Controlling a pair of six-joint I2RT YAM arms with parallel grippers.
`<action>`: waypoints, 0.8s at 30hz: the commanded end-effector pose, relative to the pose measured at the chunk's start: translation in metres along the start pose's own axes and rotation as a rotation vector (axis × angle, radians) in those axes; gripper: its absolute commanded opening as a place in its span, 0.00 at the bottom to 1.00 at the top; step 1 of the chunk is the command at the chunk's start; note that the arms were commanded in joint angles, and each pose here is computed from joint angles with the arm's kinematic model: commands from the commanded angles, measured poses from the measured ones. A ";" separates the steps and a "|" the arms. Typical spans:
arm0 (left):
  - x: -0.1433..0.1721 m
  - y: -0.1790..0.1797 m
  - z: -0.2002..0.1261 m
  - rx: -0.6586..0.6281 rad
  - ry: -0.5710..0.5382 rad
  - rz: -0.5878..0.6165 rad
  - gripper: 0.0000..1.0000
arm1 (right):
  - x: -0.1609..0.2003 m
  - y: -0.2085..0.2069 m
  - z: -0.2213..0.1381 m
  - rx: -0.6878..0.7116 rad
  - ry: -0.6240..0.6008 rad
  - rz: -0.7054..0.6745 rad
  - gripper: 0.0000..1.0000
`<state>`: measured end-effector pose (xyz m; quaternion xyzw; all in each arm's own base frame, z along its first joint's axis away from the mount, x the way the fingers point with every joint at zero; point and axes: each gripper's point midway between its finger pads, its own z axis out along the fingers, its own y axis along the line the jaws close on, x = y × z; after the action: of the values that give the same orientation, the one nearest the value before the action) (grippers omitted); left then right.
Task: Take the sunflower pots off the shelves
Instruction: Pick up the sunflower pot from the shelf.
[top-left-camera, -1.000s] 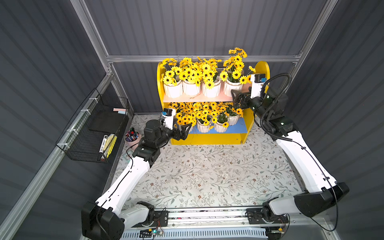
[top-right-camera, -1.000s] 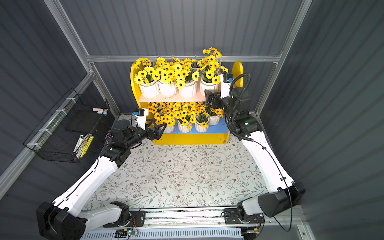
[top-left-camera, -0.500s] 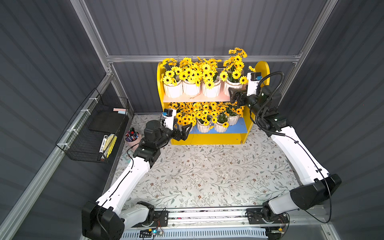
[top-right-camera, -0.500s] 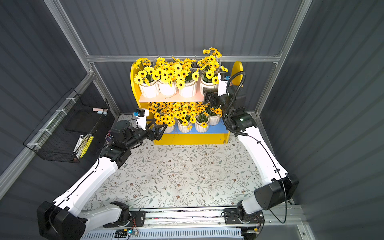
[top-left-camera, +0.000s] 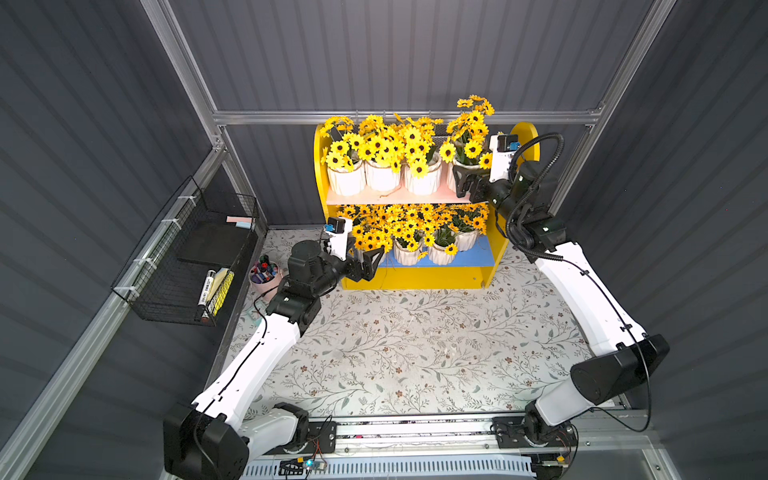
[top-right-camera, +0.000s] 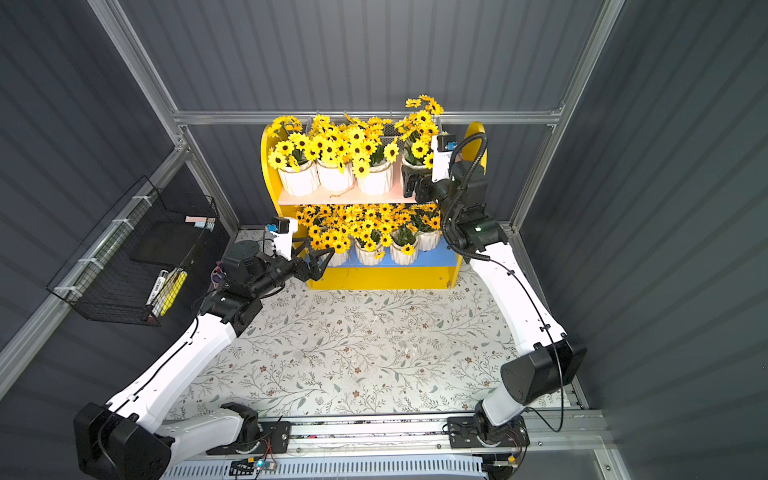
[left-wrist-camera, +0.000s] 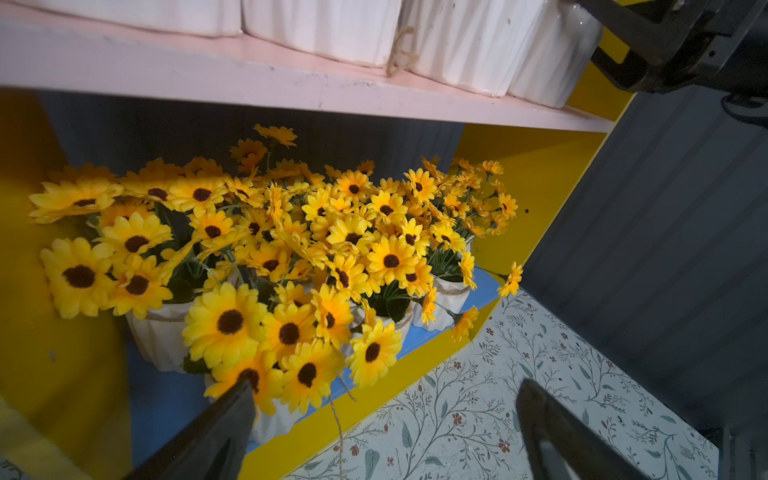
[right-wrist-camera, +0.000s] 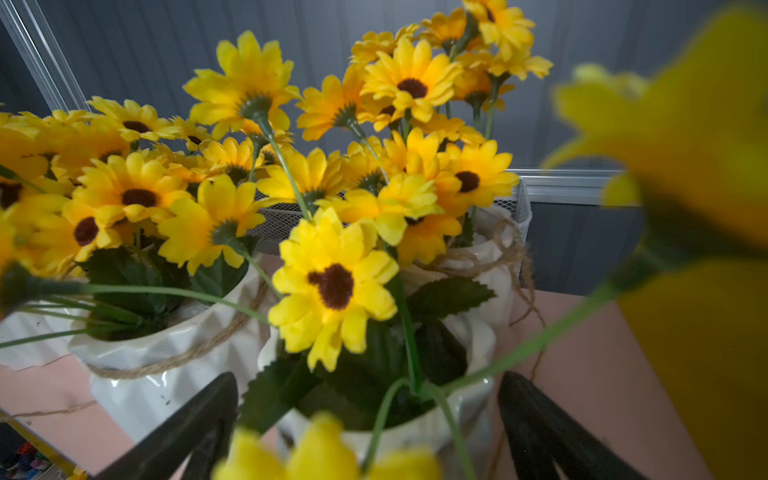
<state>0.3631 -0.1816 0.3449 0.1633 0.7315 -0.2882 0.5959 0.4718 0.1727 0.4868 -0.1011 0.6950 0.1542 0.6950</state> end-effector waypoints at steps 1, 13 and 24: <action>-0.007 -0.005 -0.008 0.010 -0.028 0.020 0.99 | -0.014 -0.006 0.000 0.027 -0.034 -0.006 0.99; -0.007 -0.006 -0.008 0.017 -0.030 0.024 0.99 | -0.004 -0.012 0.015 0.061 -0.011 -0.017 0.99; -0.006 -0.006 -0.008 0.016 -0.026 0.024 0.99 | 0.001 -0.016 0.026 0.082 0.004 -0.020 0.99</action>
<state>0.3631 -0.1817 0.3432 0.1633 0.7326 -0.2882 0.5946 0.4966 0.1738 0.4825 -0.0880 0.7007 0.1370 0.6946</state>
